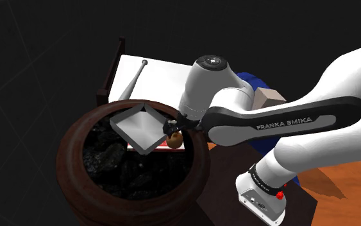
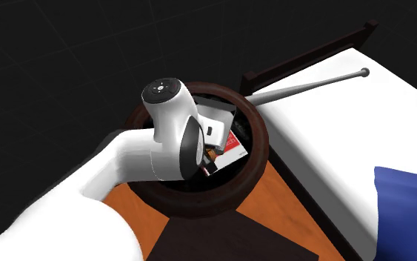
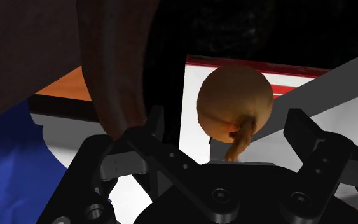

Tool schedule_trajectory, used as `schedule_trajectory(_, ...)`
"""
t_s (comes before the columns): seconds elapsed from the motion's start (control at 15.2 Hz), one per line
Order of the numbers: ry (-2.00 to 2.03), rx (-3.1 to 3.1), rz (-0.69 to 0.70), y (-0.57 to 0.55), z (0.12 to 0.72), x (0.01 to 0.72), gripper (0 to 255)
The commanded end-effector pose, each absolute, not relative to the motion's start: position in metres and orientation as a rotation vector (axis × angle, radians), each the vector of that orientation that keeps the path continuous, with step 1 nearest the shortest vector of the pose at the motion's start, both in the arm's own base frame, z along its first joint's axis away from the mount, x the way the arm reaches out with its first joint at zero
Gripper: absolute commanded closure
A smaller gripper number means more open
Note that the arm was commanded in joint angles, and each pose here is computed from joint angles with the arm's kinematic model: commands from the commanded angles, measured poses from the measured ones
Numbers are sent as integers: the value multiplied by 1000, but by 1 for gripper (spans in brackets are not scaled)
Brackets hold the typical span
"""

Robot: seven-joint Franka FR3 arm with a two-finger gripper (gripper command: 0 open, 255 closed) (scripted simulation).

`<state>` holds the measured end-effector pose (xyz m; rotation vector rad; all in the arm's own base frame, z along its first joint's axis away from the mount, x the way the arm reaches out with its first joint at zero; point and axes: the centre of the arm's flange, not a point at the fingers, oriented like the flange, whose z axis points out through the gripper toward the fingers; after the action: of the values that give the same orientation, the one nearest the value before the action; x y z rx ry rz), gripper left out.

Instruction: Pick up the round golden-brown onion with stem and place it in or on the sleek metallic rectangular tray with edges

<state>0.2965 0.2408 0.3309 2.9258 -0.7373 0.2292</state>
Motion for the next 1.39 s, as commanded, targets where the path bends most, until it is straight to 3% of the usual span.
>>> schedule_trajectory(0.0, -754, 2923, 229, 243, 317, 298, 0)
schedule_trajectory(0.86, -754, 2923, 229, 239, 289, 302, 0)
schedule_trajectory(0.92, -754, 2923, 229, 239, 289, 302, 255)
schedule_trajectory(1.32, -754, 2924, 229, 239, 288, 302, 255)
